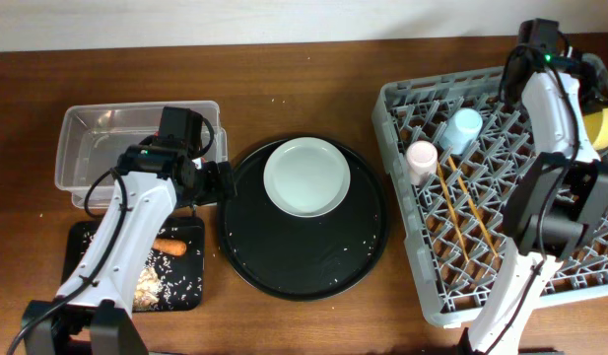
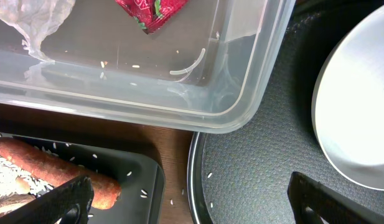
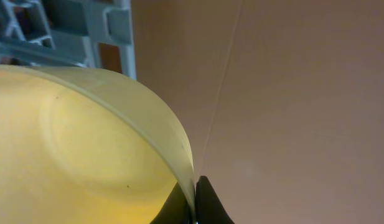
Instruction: Sort waste into correct bins and load items into the dishwasher rack
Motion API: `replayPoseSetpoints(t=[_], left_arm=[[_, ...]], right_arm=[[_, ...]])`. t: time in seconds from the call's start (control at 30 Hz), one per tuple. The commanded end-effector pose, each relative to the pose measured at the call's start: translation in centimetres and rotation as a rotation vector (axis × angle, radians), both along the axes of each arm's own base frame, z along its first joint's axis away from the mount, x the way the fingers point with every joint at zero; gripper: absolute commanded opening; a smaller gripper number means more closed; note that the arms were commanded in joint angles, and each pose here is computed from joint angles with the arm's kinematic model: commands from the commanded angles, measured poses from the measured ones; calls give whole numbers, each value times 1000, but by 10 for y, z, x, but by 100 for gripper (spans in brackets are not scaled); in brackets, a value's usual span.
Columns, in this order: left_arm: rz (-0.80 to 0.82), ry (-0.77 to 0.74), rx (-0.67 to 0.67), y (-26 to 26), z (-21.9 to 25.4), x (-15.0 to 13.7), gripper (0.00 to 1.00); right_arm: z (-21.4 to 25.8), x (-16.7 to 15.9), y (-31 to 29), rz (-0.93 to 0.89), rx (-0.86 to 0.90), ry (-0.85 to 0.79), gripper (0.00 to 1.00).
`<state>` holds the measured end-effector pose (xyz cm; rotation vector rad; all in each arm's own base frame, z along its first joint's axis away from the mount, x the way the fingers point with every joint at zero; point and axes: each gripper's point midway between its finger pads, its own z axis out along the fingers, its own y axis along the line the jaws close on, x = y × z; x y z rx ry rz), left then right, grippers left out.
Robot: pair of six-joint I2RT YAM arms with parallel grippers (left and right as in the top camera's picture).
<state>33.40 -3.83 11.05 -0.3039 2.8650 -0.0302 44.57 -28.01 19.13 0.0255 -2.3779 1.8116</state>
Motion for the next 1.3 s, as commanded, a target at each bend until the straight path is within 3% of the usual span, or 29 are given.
replayPoseSetpoints(t=[0.0,0.07,0.17,0.23,0.33,0.47,0.57,0.63,0.7,0.77,0.87,0.97,1.03,1.27], left_arm=[[5,-16,-3,1,5,1,99],[5,-16,-3,1,5,1,99],[5,-16,-3,1,5,1,99],[5,-16,-3,1,5,1,99],[5,-16,-3,1,5,1,99],[5,-16,-3,1,5,1,99],[5,-16,-3,1,5,1,99],[5,-16,-3,1,5,1,99],[5,-16,-3,1,5,1,99],[5,-16,-3,1,5,1,99],[5,-16,-3,1,5,1,99],[5,-16,-3,1,5,1,99],[5,-16,-3,1,5,1,99],[5,-16,-3,1,5,1,99]], right_arm=[[1,11,22,49,12,-8,4],[0,14,32,70,18,11,4],[-1,22,48,87,16,-51,24],[-1,30,65,122,17,-52,45],[-1,42,95,184,21,-52,65],[-17,60,133,289,121,-61,75],[-25,65,145,296,186,-147,74],[-33,62,151,279,266,-208,68],[-51,62,184,306,566,-284,66],[-44,65,206,340,723,-345,66],[-2,66,282,515,1161,-455,67],[23,53,337,624,1470,-460,70],[17,44,347,603,1544,-416,61],[-48,28,377,443,1635,-248,45]])
